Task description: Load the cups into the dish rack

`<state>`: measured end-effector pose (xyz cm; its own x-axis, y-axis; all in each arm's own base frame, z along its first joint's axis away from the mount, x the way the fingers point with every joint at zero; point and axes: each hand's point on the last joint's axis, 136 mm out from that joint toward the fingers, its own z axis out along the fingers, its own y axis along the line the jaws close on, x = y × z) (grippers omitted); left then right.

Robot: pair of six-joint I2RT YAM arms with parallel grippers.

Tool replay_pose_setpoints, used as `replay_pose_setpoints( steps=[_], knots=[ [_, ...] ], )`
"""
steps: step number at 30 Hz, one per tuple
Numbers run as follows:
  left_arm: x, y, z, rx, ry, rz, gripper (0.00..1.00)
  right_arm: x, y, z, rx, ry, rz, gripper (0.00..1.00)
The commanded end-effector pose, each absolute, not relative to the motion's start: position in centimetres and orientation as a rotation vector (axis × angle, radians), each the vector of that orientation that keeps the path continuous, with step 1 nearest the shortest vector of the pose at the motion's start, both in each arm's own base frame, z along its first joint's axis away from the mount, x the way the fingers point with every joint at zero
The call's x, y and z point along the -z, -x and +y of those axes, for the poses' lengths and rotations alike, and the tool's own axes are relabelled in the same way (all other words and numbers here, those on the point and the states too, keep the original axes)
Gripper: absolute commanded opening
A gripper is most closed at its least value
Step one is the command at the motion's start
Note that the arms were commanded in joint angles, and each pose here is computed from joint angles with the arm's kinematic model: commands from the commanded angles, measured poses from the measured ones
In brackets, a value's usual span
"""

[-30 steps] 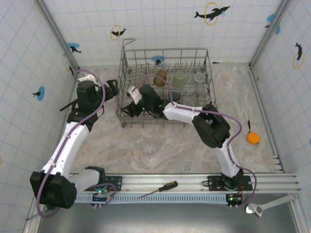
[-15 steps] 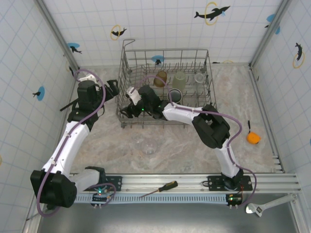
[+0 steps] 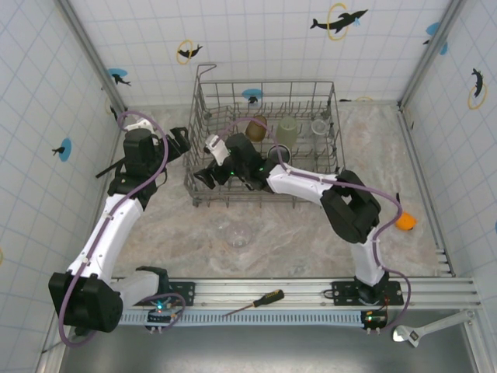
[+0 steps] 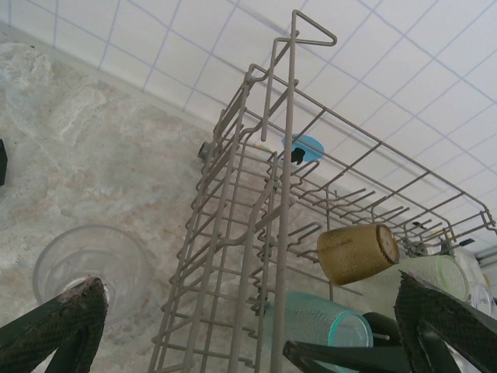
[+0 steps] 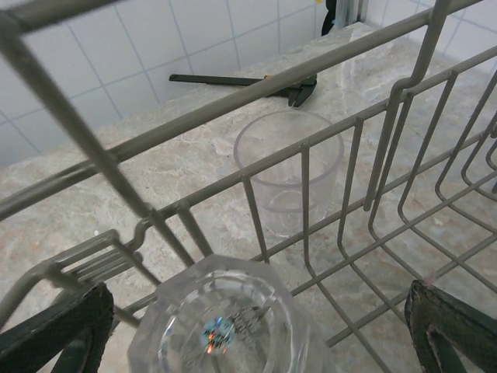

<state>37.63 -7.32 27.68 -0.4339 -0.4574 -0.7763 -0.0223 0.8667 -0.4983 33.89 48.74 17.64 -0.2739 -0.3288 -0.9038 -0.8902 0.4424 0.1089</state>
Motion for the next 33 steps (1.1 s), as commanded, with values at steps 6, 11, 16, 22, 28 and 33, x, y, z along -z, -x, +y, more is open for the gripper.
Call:
replay_pose_setpoints(
  steps=[6, 11, 16, 22, 28, 33],
  knots=[
    [-28.3, -38.1, -6.2, 0.476, 0.428, 1.968, 0.97, -23.7, -34.0, 45.4, -0.835, 0.914, 1.706, 1.0],
    [-28.8, -38.0, -5.9, 0.467, 0.443, 1.96, 0.97, -24.4, -34.8, 43.1, -0.787, 0.863, 1.739, 1.0],
    [-29.1, -38.2, -5.1, 0.421, 0.491, 1.959, 0.97, -24.9, -35.6, 40.3, -0.766, 0.783, 1.804, 1.0],
    [-29.0, -38.7, -2.8, 0.306, 0.58, 1.991, 0.97, -25.1, -36.0, 36.6, -0.751, 0.686, 1.877, 1.0],
    [-28.0, -39.0, -0.7, 0.272, 0.668, 2.012, 0.97, -25.2, -36.1, 33.2, -0.755, 0.588, 1.926, 1.0],
    [-25.8, -39.2, 0.9, 0.257, 0.722, 2.066, 0.97, -24.8, -36.1, 30.5, -0.742, 0.495, 1.964, 1.0]
  ],
)
